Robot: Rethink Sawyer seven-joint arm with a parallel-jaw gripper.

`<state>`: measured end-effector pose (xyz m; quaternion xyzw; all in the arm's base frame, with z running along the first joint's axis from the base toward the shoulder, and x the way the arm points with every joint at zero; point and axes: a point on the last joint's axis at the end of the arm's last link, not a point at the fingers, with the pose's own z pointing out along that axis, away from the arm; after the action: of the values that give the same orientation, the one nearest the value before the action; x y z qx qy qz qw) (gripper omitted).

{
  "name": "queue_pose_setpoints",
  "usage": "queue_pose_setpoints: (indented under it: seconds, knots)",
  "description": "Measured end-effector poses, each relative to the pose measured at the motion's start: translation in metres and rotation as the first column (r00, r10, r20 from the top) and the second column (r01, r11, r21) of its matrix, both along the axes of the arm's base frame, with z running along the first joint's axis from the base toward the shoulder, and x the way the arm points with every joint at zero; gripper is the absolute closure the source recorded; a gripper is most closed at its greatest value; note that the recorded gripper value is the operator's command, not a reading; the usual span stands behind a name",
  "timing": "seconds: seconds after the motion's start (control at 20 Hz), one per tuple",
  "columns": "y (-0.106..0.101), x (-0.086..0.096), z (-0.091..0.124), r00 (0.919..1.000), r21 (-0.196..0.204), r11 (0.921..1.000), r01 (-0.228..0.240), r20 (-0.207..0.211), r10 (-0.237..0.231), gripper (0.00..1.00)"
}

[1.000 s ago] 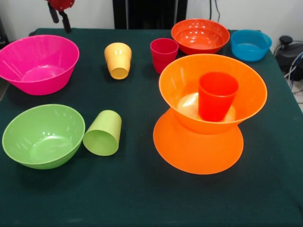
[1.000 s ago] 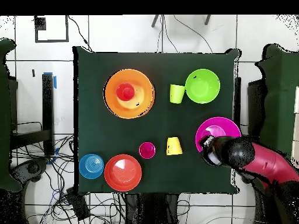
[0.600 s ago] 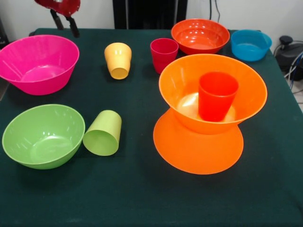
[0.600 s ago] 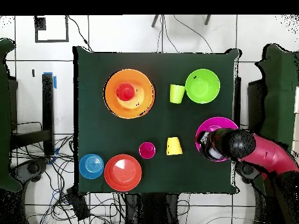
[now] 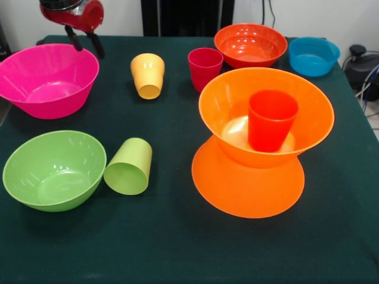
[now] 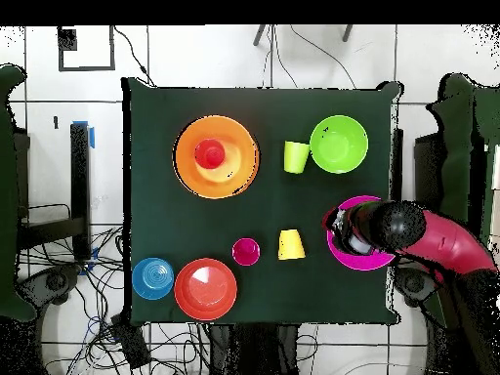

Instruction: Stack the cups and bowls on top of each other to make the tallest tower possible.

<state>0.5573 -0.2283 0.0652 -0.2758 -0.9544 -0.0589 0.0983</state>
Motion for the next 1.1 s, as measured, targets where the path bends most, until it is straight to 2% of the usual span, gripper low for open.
queue_pose_setpoints:
  seconds: [0.2,0.4,0.6,0.7,0.75,0.9,1.1]
  knots:
    - [-0.002,0.005,-0.009,1.0000,0.007,1.0000,0.004,0.003,-0.004,0.00]
    - [-0.004,0.006,-0.022,0.9999,0.001,0.9999,-0.012,-0.001,0.012,0.00]
    - [-0.003,0.004,-0.033,0.9976,-0.036,0.9969,-0.069,-0.001,0.070,0.00]
    - [-0.001,0.003,-0.037,0.9929,-0.075,0.9904,-0.117,0.013,0.118,0.00]
    - [0.000,0.005,-0.040,0.9838,-0.125,0.9778,-0.168,0.041,0.175,0.00]
    - [0.002,0.010,-0.042,0.9692,-0.179,0.9600,-0.215,0.082,0.232,0.00]
    - [0.004,0.026,-0.036,0.9308,-0.271,0.9239,-0.270,0.172,0.323,0.00]
